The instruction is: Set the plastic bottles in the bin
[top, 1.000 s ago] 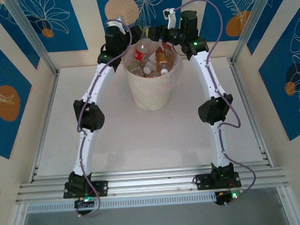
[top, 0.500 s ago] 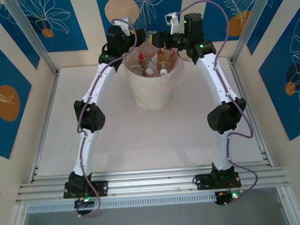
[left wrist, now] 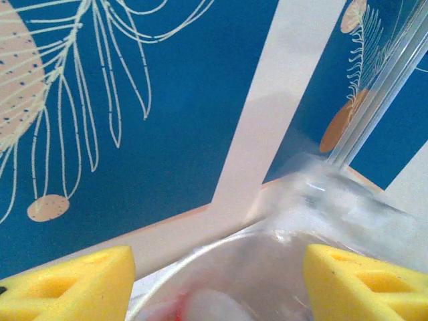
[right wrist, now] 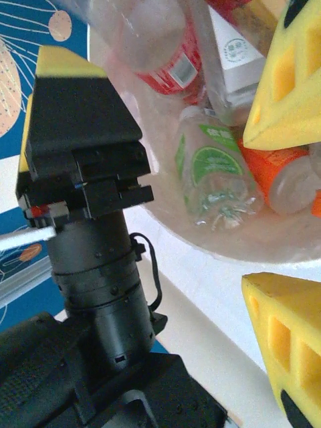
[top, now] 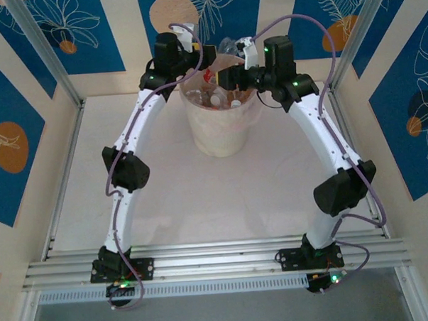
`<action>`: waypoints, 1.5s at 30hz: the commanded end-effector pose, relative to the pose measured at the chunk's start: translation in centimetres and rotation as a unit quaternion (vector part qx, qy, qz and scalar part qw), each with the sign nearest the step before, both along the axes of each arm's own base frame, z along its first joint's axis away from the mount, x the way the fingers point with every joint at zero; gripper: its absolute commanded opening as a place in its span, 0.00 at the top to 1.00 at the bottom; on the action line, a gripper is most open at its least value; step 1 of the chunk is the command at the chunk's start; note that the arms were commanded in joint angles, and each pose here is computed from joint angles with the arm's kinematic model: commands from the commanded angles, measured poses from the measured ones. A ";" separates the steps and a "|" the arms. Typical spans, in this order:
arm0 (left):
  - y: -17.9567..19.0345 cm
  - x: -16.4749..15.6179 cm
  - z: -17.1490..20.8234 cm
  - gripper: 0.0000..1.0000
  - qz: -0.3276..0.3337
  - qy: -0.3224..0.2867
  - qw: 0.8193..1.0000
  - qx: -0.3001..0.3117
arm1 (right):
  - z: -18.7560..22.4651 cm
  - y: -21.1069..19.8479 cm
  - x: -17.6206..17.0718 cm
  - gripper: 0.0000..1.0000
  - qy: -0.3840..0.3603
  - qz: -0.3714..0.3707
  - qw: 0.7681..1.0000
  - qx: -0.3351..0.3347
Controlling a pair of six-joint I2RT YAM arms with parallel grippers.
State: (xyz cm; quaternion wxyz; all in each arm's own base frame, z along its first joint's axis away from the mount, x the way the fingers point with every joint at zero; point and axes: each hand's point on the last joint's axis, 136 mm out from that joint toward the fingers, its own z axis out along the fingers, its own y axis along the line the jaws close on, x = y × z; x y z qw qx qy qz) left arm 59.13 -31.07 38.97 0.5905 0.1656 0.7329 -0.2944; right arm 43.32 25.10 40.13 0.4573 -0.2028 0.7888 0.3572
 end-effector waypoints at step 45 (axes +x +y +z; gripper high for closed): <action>13.5 -9.9 1.8 0.29 0.251 0.037 0.967 0.004 | -3.3 -1.7 17.8 0.16 -0.041 -0.113 0.992 0.025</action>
